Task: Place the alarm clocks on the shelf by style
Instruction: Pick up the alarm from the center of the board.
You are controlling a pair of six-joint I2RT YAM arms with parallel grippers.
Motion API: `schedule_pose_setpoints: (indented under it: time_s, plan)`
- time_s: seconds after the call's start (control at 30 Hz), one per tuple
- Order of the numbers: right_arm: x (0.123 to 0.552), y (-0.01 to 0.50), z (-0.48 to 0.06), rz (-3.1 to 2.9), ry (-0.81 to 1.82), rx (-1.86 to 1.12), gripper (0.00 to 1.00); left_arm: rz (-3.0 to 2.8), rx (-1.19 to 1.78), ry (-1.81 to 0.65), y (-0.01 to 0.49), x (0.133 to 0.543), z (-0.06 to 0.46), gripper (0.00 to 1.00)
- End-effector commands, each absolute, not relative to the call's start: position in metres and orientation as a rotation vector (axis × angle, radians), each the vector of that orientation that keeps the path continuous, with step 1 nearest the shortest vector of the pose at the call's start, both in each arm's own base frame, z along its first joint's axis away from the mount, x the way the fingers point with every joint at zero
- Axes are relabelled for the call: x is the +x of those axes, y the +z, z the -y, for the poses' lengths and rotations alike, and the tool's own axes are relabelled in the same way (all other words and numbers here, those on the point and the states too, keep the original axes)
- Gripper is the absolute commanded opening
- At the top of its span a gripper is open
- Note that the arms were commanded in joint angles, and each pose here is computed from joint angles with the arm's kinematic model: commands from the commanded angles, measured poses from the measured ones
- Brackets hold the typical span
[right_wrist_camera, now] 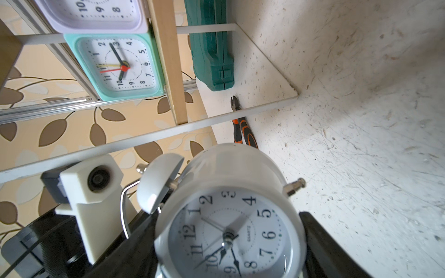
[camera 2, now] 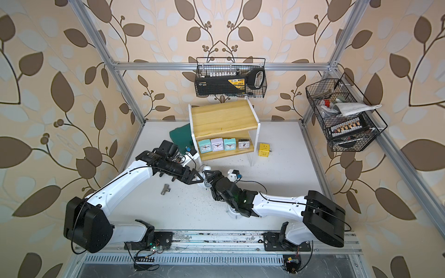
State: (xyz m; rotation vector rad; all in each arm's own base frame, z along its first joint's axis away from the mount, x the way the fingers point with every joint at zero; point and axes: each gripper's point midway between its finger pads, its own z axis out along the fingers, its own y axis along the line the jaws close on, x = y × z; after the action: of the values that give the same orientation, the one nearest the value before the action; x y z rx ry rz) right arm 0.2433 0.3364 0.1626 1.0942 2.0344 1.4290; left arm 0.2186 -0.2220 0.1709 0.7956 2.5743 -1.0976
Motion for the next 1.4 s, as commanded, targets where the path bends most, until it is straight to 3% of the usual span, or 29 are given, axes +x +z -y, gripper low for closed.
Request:
schedule_pose_setpoints:
  time_s: [0.0,0.47,0.9,1.17,1.37]
  plan:
    - [0.248,0.199,-0.350,-1.929,1.563,1.070,0.60,-2.529,0.838,-1.096,0.175,0.224,0.229,0.86]
    - [0.247,0.205,-0.366,-1.937,1.600,1.033,0.61,-2.526,0.873,-1.117,0.173,0.218,0.233,0.83]
    - [0.244,0.202,-0.353,-1.921,1.560,1.015,0.68,-2.491,0.899,-1.027,0.182,0.219,0.226,0.50]
    - [0.243,0.206,-0.351,-1.941,1.510,0.893,0.81,-2.421,0.952,-0.955,0.200,0.217,0.219,0.28]
    - [0.238,0.205,-0.343,-1.983,1.448,0.716,0.93,-2.359,1.004,-0.901,0.218,0.215,0.214,0.22]
